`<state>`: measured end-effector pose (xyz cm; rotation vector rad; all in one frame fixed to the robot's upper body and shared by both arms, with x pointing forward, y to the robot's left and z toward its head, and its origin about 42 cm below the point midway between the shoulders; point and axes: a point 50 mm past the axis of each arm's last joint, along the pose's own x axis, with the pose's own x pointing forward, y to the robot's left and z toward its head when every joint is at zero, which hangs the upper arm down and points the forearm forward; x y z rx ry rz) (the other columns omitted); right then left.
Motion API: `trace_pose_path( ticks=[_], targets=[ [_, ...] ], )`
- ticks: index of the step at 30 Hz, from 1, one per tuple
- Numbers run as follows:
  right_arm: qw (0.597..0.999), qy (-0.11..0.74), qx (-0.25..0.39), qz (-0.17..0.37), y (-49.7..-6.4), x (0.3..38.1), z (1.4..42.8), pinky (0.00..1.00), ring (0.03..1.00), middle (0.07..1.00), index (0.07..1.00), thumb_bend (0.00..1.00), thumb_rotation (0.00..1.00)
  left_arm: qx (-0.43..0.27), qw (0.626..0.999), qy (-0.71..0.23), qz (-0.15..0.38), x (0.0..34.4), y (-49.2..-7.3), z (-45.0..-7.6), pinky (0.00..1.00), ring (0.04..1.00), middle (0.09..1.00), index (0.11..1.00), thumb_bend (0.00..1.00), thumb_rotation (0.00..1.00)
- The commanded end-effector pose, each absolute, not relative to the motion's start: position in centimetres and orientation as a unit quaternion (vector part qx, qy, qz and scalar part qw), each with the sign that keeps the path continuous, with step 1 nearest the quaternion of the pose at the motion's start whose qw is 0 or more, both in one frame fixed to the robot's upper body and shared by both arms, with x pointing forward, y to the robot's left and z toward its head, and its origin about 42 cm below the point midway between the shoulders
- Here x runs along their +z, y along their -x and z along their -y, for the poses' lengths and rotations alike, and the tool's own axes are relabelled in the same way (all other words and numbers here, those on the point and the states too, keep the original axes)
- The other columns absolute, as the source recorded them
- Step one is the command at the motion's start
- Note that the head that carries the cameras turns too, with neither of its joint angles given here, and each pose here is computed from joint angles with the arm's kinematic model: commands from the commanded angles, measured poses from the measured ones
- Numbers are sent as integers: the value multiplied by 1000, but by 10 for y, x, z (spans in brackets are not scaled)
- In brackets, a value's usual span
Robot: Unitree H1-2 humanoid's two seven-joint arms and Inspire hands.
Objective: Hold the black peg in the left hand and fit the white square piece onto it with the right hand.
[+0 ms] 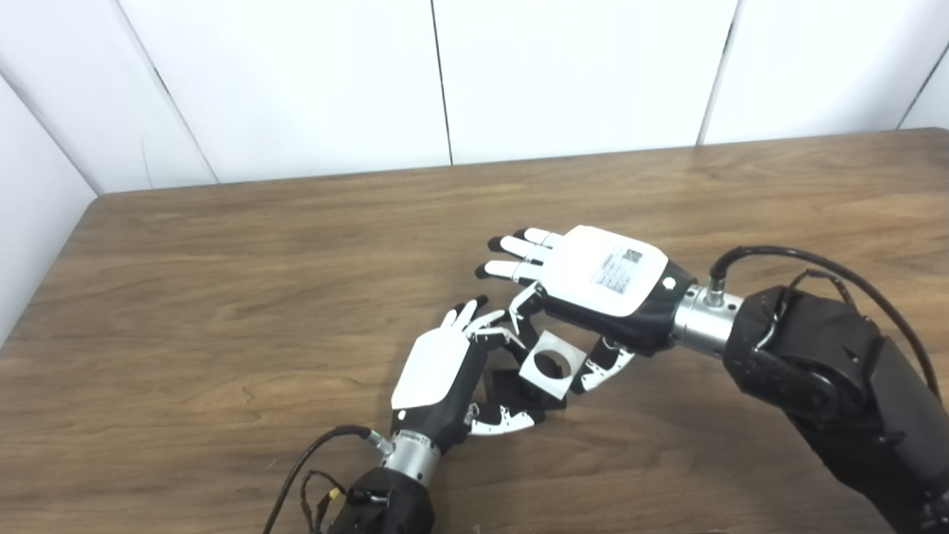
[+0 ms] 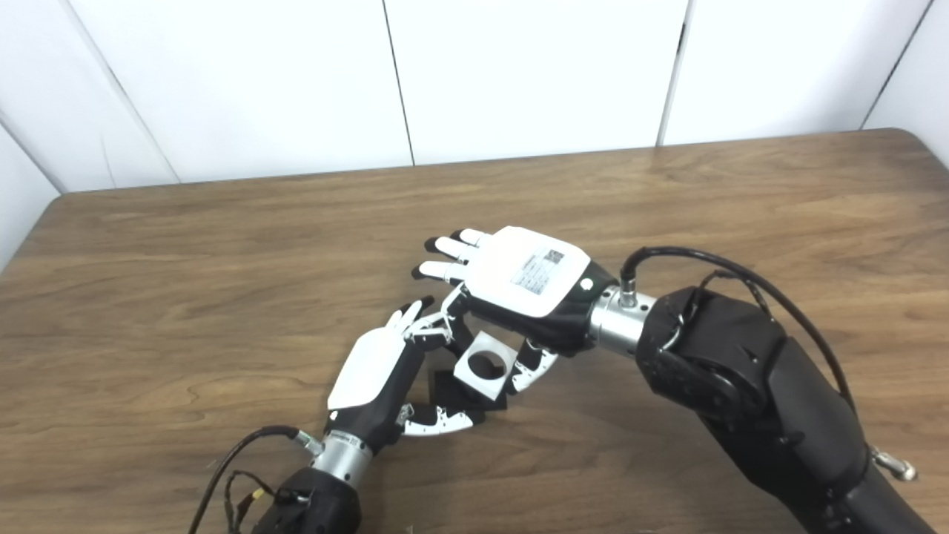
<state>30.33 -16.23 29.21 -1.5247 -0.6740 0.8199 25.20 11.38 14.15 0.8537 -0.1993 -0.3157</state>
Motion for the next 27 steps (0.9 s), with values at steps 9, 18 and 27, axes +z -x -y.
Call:
trace_pose_path(
  ticks=[9,18,27],
  targets=[
    [600,643,346,327,-308,303,152,969,1000,935,490,523,130,-151,888,-421,107,142,-258,-107,1000,993,868,487,511,75],
    [596,645,347,329,-310,298,147,967,1000,931,489,523,135,-151,890,-417,109,142,-259,-102,1000,997,870,488,512,74],
    [604,638,349,326,-312,296,147,982,1000,928,488,523,138,-149,892,-411,112,144,-258,-100,1000,998,868,488,512,74]
  ],
)
